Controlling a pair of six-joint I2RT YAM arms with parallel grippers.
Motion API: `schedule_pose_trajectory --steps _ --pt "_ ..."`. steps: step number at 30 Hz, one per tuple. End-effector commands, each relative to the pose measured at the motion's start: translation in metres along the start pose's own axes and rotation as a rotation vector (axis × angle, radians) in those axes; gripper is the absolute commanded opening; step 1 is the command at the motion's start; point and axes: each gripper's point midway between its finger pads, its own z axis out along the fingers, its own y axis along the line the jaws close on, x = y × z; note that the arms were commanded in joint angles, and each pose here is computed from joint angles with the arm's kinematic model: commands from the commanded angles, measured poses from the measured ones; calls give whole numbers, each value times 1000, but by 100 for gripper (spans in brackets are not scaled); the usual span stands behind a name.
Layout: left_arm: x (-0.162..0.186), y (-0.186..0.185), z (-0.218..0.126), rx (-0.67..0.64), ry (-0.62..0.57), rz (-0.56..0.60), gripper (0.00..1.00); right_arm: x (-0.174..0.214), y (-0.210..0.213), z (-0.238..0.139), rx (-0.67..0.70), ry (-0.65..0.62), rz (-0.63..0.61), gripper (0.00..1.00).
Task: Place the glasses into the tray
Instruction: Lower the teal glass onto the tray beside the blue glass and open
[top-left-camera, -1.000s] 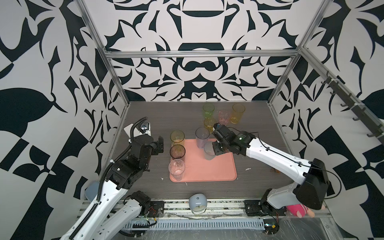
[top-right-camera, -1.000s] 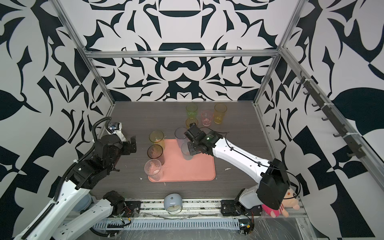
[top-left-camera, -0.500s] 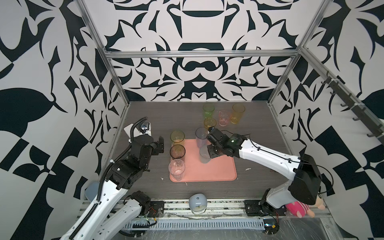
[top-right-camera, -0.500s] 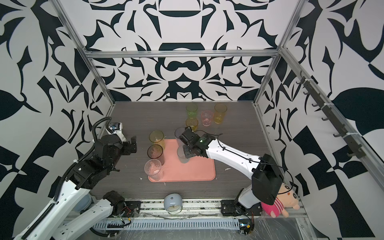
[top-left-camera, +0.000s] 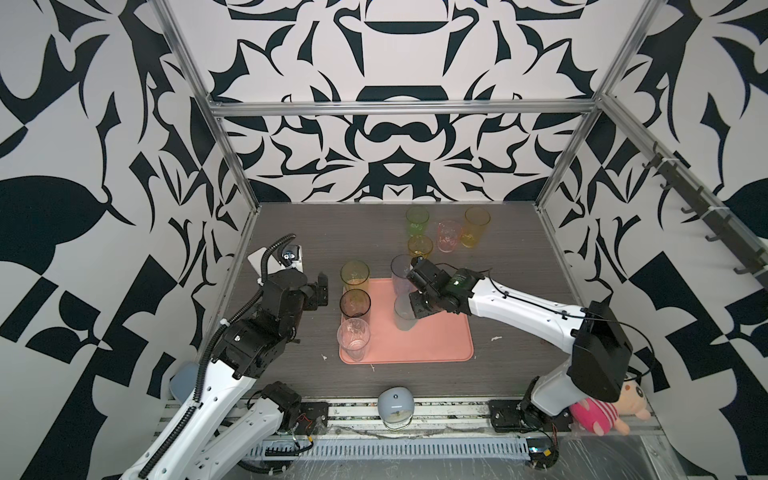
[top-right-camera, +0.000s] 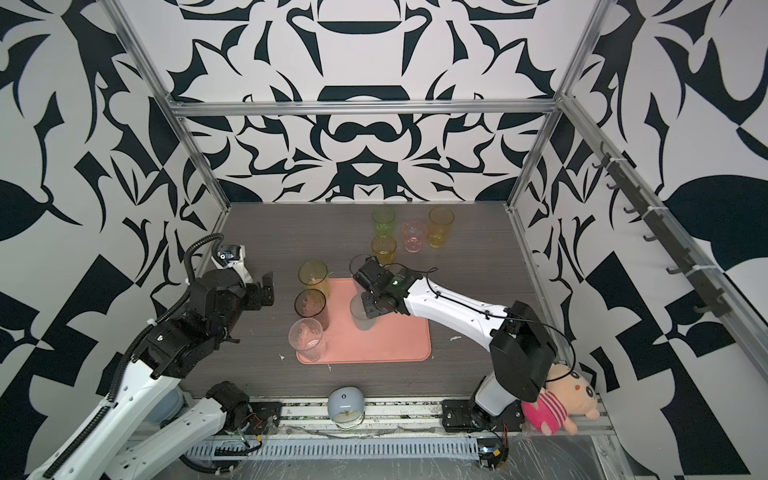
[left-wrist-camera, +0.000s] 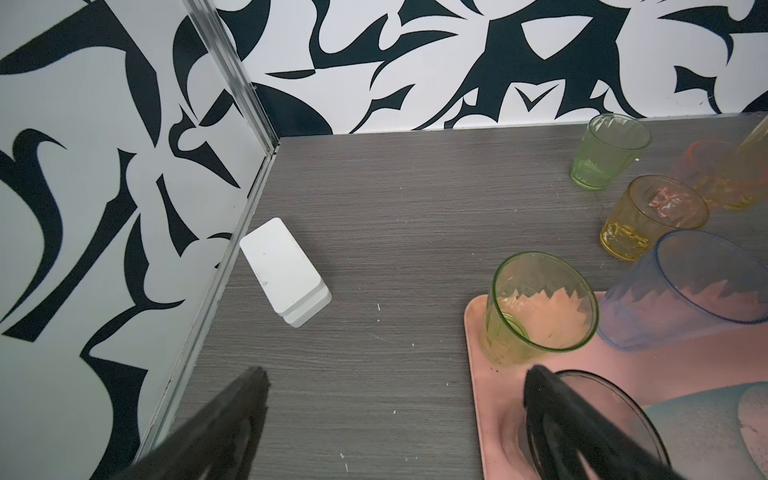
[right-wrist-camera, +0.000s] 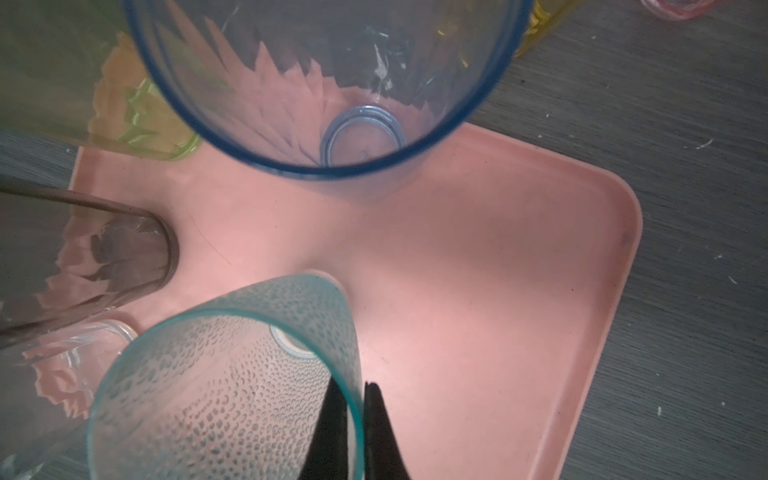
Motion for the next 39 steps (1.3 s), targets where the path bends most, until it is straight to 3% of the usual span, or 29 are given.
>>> schedule_pose_trajectory --steps 1,7,20,39 --pt "3 0 1 1 4 -9 99 -14 5 -7 -11 -46 31 0" --pt "3 0 1 2 2 -11 99 -13 5 -3 6 -25 38 0" --pt "3 -1 2 6 5 -11 100 -21 10 -11 -26 -60 54 20" --pt "2 -2 1 16 1 -18 99 -50 -1 -60 -7 -199 47 28"
